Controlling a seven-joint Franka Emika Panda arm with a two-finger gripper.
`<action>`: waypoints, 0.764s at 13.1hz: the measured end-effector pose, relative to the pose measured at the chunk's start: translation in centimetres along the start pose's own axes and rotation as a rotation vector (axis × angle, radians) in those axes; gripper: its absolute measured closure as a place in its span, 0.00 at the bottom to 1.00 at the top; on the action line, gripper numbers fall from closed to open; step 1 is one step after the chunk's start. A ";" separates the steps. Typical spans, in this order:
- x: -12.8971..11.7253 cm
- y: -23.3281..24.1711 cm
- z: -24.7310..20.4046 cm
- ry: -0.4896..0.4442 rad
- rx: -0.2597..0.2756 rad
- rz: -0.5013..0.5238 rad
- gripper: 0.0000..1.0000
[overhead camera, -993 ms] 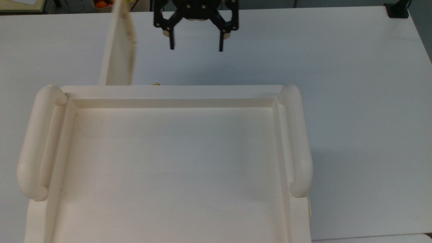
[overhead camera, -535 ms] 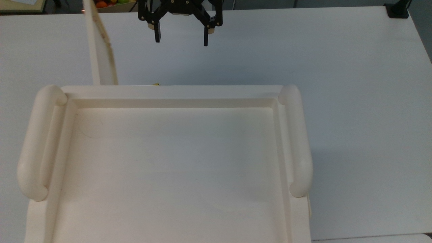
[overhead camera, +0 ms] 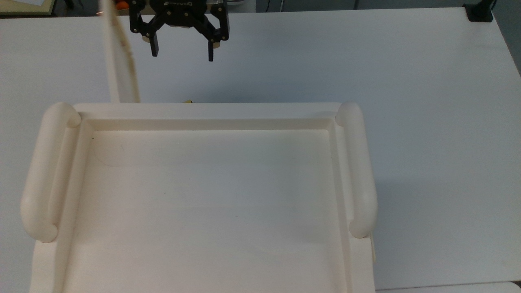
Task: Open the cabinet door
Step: 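Push the door further open, sweeping the gripper around its hinge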
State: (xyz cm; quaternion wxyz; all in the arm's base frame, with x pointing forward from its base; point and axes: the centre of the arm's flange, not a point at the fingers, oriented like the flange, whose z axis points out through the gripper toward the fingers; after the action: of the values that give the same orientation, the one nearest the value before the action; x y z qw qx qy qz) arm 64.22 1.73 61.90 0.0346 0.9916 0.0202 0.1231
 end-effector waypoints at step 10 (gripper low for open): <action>-1.8 -0.8 2.8 -0.163 0.005 -0.037 0.00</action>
State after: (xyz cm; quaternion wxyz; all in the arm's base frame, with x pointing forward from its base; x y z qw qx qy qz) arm 63.14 2.22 58.70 0.0361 0.9979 0.0358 0.0412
